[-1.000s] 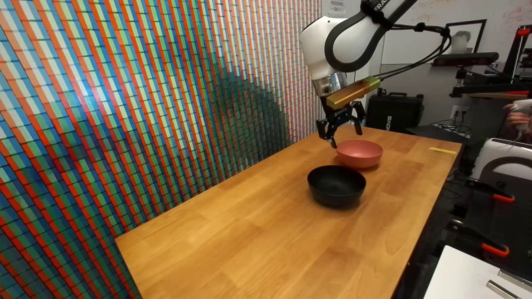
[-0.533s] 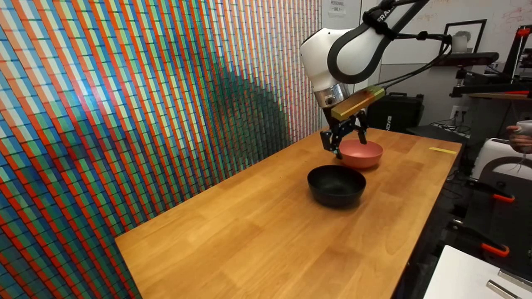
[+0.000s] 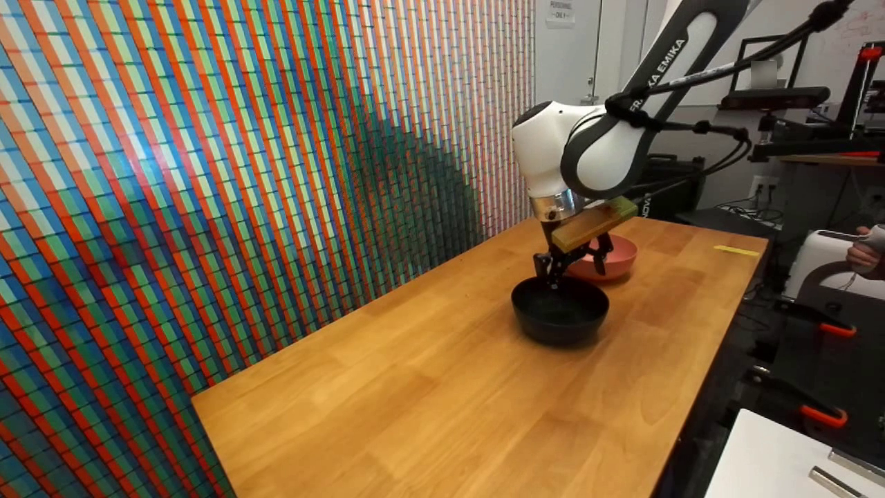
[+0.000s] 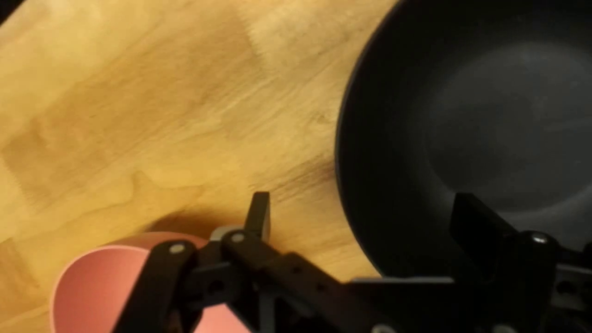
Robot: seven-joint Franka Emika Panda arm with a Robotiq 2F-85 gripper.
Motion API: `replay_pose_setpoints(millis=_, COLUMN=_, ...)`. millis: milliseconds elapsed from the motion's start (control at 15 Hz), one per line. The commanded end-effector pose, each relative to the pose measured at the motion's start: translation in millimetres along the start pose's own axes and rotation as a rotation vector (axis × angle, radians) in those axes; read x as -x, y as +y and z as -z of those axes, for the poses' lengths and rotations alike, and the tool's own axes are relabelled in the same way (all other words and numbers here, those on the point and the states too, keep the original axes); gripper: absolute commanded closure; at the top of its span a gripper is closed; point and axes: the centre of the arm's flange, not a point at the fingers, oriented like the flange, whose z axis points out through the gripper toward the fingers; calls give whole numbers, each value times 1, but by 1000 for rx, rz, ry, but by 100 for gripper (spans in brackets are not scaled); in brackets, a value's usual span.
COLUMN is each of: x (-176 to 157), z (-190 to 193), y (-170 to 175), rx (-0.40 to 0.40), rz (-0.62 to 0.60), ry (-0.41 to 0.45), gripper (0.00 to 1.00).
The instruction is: Put the black bowl in the peach bowl
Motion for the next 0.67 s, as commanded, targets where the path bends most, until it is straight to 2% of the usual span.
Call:
replay_pose_setpoints(millis=0, x=3, z=-20, y=-13, rx=-70, rz=-129, ry=82, gripper=0)
replay_pose_setpoints(millis=67, x=4, z=-22, y=-15, rx=-84, rz=-150, ry=91, gripper=25)
replay_pose_setpoints(millis=133, x=7, z=-23, y=-16, rx=-104, rz=-174, ry=97, gripper=25)
replay_pose_setpoints(millis=333, x=10, z=-18, y=-15, rx=-136, rz=-226, ry=116, gripper=51)
replay_pose_setpoints(millis=600, x=11, z=-12, y=-11, rx=-134, rz=-270, ry=128, gripper=80)
